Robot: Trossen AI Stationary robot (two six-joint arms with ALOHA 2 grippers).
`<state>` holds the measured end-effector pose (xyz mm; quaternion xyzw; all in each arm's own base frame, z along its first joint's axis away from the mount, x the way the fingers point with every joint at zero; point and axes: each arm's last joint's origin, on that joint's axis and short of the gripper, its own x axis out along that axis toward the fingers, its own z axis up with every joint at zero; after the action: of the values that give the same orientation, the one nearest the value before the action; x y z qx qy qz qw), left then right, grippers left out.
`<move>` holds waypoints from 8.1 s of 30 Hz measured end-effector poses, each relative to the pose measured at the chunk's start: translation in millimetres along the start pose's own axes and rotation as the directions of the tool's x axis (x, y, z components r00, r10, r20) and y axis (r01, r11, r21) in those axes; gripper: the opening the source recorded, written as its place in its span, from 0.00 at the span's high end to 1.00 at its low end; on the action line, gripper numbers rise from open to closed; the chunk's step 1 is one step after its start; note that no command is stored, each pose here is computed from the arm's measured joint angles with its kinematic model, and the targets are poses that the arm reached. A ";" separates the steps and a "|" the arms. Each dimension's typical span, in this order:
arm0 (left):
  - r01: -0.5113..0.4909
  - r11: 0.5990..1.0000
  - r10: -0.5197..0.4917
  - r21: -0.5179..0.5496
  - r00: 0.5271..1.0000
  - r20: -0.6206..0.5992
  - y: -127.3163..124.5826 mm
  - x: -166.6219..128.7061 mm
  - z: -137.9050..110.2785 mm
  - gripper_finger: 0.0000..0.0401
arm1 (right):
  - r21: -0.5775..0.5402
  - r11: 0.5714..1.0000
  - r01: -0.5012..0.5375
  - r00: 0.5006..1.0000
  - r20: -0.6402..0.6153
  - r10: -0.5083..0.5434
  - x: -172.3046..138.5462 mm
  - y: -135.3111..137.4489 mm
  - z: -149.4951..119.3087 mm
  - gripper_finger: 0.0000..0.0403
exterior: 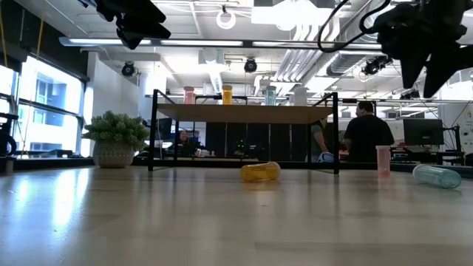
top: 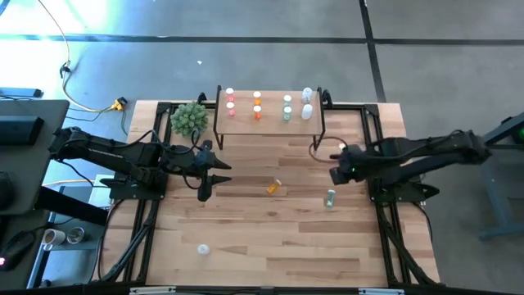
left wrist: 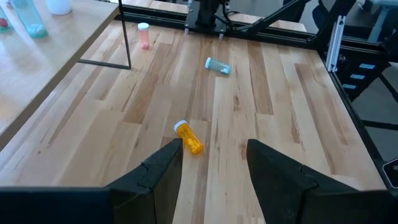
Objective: Pick and place medicine bottles onto shelf by color
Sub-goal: Put the blue pill bottle on the shelf aligned with the other blue pill bottles
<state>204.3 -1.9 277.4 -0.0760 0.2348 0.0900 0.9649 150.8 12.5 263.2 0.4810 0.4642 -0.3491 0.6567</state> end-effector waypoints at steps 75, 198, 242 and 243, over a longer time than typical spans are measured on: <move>-0.001 1.000 0.001 0.002 1.000 -0.003 0.2 0.0 -0.3 0.58 | -0.086 0.927 0.364 0.931 0.018 -0.364 147.1 59.6 -58.0 0.76; 0.301 0.942 -0.335 0.148 0.849 0.409 -33.7 81.6 26.0 0.67 | -0.937 0.338 -0.091 0.212 0.313 0.926 75.3 188.9 -44.3 0.77; 0.080 0.987 -0.121 0.137 0.939 0.323 -26.2 88.6 14.7 0.73 | -0.828 0.556 0.068 0.433 0.526 0.732 94.8 176.2 -32.6 0.57; 0.062 0.989 -0.101 0.132 0.943 0.318 -25.5 88.9 14.0 0.73 | -0.818 0.570 0.071 0.444 0.538 0.717 93.7 174.6 -32.1 0.57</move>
<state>293.4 -11.8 250.8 -0.0115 0.0747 0.0469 0.9960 330.5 93.3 225.0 0.0221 0.0686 -0.1584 0.9847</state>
